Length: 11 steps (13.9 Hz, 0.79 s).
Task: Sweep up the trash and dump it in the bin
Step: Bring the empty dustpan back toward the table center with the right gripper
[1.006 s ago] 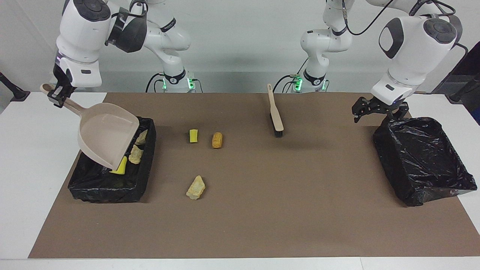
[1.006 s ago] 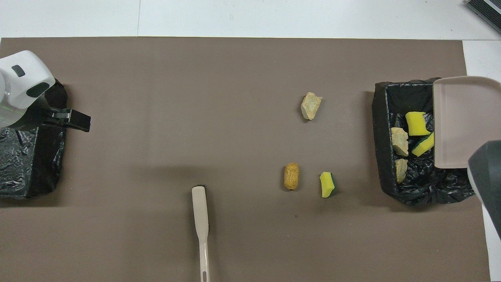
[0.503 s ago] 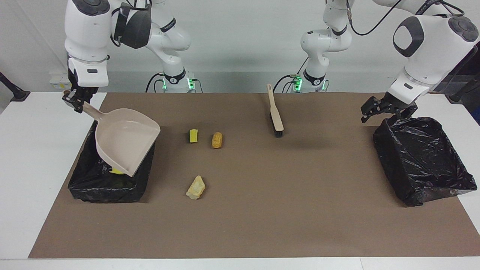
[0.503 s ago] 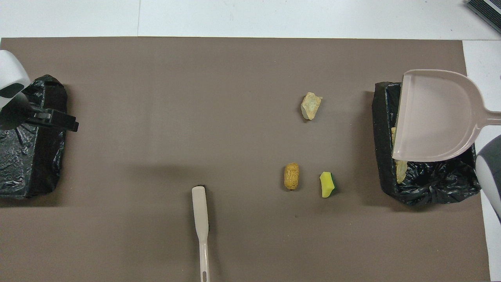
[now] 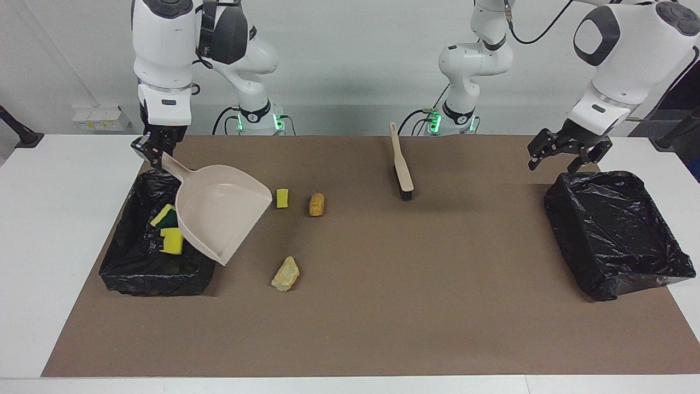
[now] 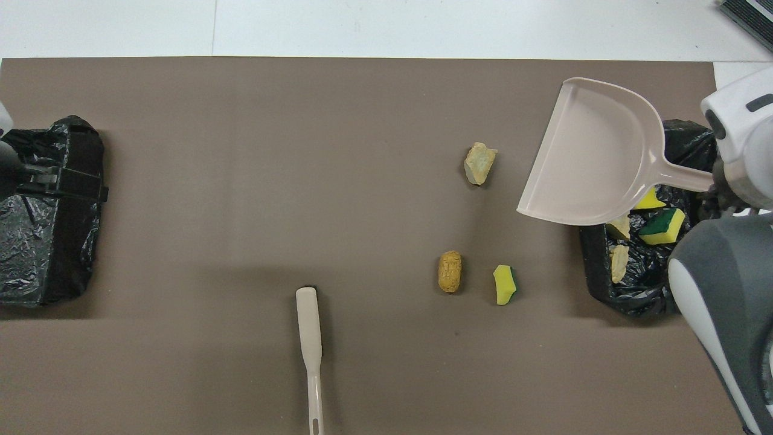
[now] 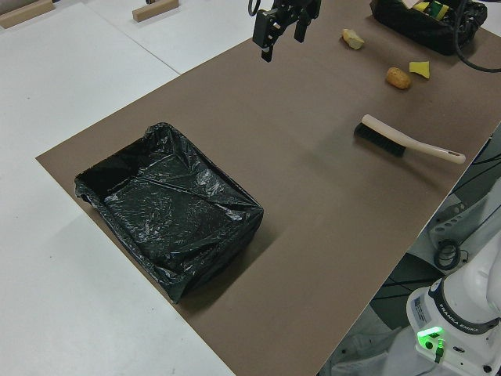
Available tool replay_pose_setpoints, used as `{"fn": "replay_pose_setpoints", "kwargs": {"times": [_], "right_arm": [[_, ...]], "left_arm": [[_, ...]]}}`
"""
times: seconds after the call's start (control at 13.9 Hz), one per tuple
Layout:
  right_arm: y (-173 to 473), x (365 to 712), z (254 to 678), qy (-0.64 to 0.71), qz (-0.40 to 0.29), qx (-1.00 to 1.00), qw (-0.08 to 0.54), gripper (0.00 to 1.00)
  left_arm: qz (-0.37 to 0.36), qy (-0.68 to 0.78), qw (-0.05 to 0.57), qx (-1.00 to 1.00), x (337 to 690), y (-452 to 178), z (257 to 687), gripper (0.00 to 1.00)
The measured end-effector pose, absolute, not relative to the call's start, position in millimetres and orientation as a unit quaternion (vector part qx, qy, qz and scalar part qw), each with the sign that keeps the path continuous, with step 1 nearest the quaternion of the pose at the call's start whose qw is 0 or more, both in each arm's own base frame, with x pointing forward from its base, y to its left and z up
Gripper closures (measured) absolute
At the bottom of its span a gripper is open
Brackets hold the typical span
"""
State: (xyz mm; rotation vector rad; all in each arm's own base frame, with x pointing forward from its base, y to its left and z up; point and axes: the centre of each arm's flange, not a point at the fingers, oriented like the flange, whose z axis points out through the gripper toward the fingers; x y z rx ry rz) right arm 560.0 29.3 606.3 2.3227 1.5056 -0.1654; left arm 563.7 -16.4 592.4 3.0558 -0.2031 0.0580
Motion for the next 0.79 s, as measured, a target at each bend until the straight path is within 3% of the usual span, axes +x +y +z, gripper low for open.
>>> {"fn": "replay_pose_setpoints", "kwargs": {"times": [0.43,0.79], "right_arm": [[141,551,602,0.435,0.007,0.89,0.139,0.68],[253,560,547,0.303,0.012,0.948,0.095,0.68]], "left_arm": [[0.01,-0.077,0.016,0.997,559,-19,588,0.0],[0.009,-0.077,0.012,0.997,553,-18,588,0.0]]}}
